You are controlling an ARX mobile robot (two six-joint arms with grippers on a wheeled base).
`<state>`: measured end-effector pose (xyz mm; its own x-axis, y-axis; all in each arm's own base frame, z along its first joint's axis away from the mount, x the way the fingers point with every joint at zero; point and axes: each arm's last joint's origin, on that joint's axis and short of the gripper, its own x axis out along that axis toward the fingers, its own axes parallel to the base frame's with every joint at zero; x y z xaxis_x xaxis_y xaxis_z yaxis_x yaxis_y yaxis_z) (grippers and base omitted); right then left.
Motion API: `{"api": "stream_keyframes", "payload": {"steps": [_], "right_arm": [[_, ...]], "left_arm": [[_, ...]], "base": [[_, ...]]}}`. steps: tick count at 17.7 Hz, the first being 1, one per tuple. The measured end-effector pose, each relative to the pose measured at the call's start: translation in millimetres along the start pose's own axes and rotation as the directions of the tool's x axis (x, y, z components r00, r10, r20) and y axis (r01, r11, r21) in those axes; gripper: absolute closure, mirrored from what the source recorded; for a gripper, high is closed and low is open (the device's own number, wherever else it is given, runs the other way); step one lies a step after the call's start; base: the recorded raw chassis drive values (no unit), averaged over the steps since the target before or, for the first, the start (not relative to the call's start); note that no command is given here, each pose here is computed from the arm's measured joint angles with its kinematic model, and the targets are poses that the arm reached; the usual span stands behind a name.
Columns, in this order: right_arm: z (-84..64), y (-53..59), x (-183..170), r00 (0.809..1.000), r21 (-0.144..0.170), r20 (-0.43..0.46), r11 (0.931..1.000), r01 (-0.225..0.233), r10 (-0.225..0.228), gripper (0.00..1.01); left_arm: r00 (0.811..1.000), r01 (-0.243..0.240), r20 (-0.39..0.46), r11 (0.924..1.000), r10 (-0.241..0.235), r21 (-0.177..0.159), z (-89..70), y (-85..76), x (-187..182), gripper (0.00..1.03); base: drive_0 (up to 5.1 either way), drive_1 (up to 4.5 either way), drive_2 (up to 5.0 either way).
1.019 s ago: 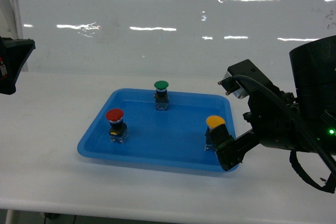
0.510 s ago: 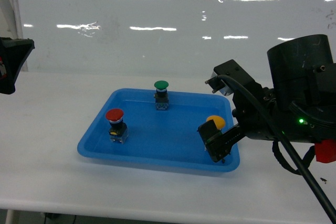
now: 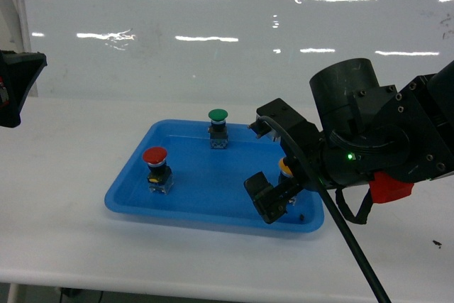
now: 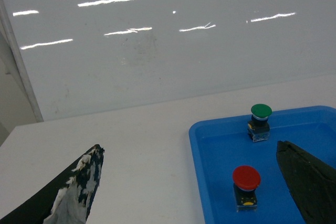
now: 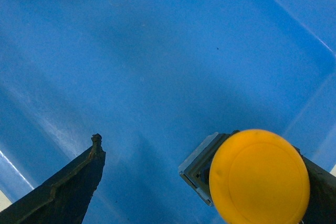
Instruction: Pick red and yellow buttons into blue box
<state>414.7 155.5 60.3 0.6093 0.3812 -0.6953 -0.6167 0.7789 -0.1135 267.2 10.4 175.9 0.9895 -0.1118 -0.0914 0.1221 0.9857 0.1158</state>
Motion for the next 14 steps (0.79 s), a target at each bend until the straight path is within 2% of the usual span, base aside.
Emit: {"api": "stream_keyframes", "payload": {"steps": [5, 8, 11, 12, 13, 14], "right_arm": [[-1.3, 0.9, 10.7, 0.996, 0.006, -0.085, 0.9999, -0.011, 0.011, 0.03], [4.3, -0.8, 13.3, 0.997, -0.001, -0.077, 1.0, -0.009, 0.009, 0.03], [3.4, 0.1, 18.7, 0.996, -0.006, -0.089, 0.9999, -0.011, 0.011, 0.03], [-0.3, -0.6, 21.8, 0.995, -0.008, -0.103, 0.9999, -0.008, 0.007, 0.03], [-2.5, -6.8, 22.9, 0.995, -0.025, -0.098, 0.9993, 0.029, -0.031, 0.03], [-2.6, -7.7, 22.7, 0.995, -0.028, -0.098, 0.9991, 0.03, -0.033, 0.03]], "left_arm": [[1.0, 0.0, 0.0, 1.0, 0.0, 0.0, 0.1, 0.0, 0.1, 0.05], [1.0, 0.0, 0.0, 1.0, 0.0, 0.0, 0.0, 0.0, 0.0, 0.05], [1.0, 0.0, 0.0, 1.0, 0.0, 0.0, 0.1, 0.0, 0.1, 0.05], [1.0, 0.0, -0.001, 1.0, 0.0, 0.0, -0.1, 0.0, 0.0, 0.05], [1.0, 0.0, 0.0, 1.0, 0.0, 0.0, 0.0, 0.0, 0.1, 0.05], [1.0, 0.0, 0.0, 1.0, 0.0, 0.0, 0.0, 0.0, 0.0, 0.05]], "base": [[0.0, 0.0, 0.0], [0.0, 0.0, 0.0], [0.0, 0.0, 0.0], [0.0, 0.0, 0.0], [0.0, 0.0, 0.0], [0.0, 0.0, 0.0]]}}
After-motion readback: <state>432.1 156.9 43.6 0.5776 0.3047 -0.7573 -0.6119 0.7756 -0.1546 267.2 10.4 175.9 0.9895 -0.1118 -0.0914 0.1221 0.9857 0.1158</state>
